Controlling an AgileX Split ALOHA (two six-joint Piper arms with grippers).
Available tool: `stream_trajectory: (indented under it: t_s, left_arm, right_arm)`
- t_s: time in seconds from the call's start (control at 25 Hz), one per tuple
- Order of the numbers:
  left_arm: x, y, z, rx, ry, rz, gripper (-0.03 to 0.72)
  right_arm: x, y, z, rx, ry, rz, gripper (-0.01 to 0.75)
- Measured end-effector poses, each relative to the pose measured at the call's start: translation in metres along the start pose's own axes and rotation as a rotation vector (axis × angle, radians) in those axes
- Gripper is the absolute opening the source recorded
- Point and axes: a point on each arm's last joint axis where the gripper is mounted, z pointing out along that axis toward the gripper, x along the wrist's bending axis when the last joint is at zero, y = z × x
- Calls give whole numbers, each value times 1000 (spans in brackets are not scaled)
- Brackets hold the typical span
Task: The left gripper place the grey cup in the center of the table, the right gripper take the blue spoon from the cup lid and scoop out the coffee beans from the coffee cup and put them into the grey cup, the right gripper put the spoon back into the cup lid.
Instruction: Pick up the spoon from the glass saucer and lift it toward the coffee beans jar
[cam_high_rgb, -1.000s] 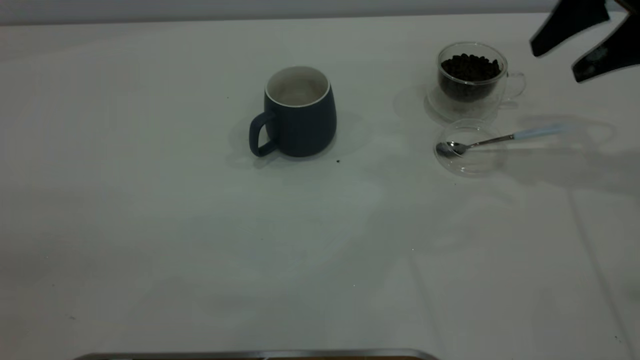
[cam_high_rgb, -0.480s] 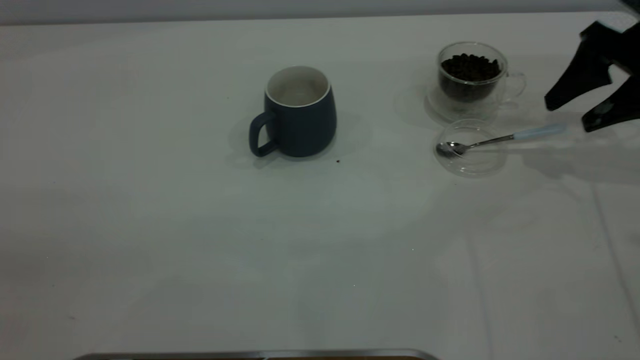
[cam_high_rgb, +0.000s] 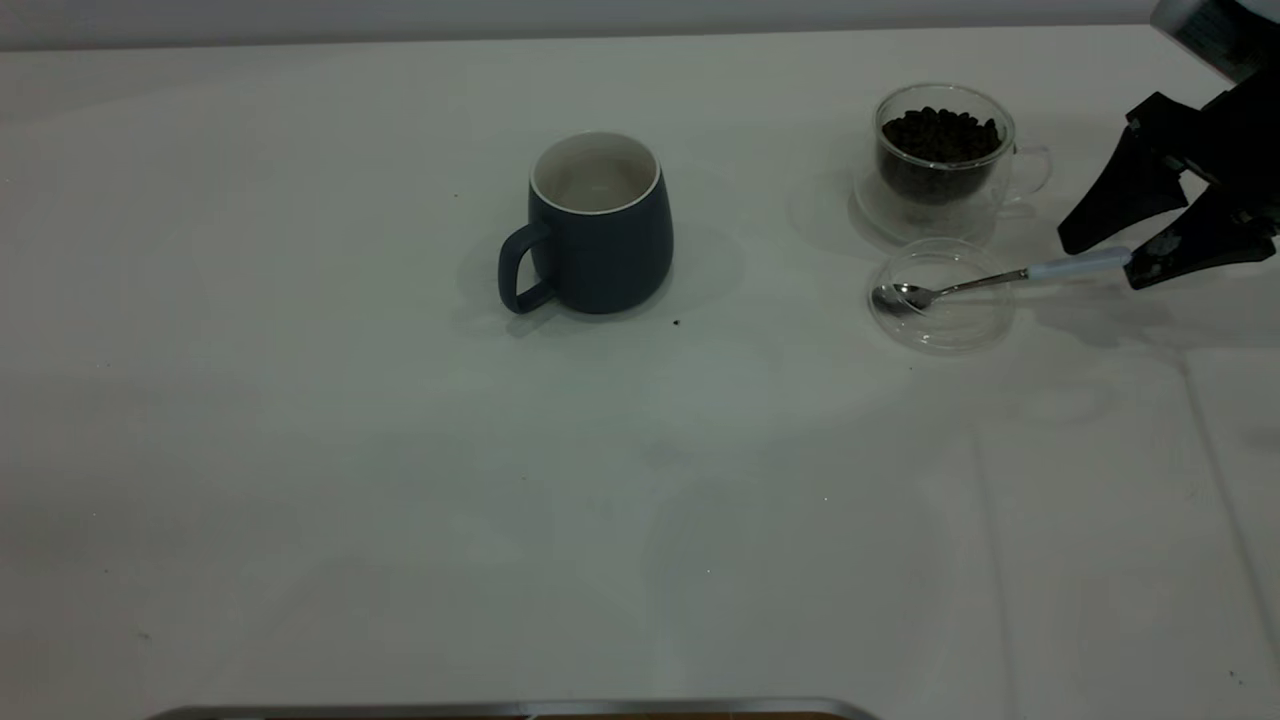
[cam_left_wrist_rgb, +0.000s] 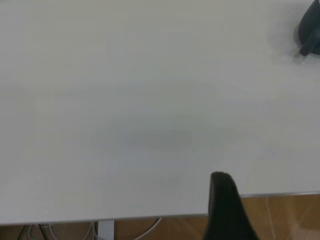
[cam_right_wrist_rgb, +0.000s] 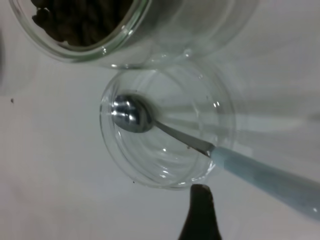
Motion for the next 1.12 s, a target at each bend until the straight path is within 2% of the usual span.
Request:
stream_trajectory:
  t_s: [0.24,0.36,0.64,0.84,0.96,1.12]
  left_arm:
    - [0,0,0,0,0,0,514]
    - [0,0,0,0,0,0,514]
    - [0,0,0,0,0,0,514]
    - [0,0,0,0,0,0,514]
    - [0,0,0,0,0,-2,514]
    - [0,0,0,0,0,-1,514]
  right_arm:
    - [2,0,13,-7,48,-25,632]
    - [8,2,15,-29,71,-34,590]
    - [13,3,16,-30,109,-26,431]
    - [15,2,16,-22,127,-37,246]
    - [18,2,15,-15,168,-39,157]
    - [26,3,6,-5,194,-73,118]
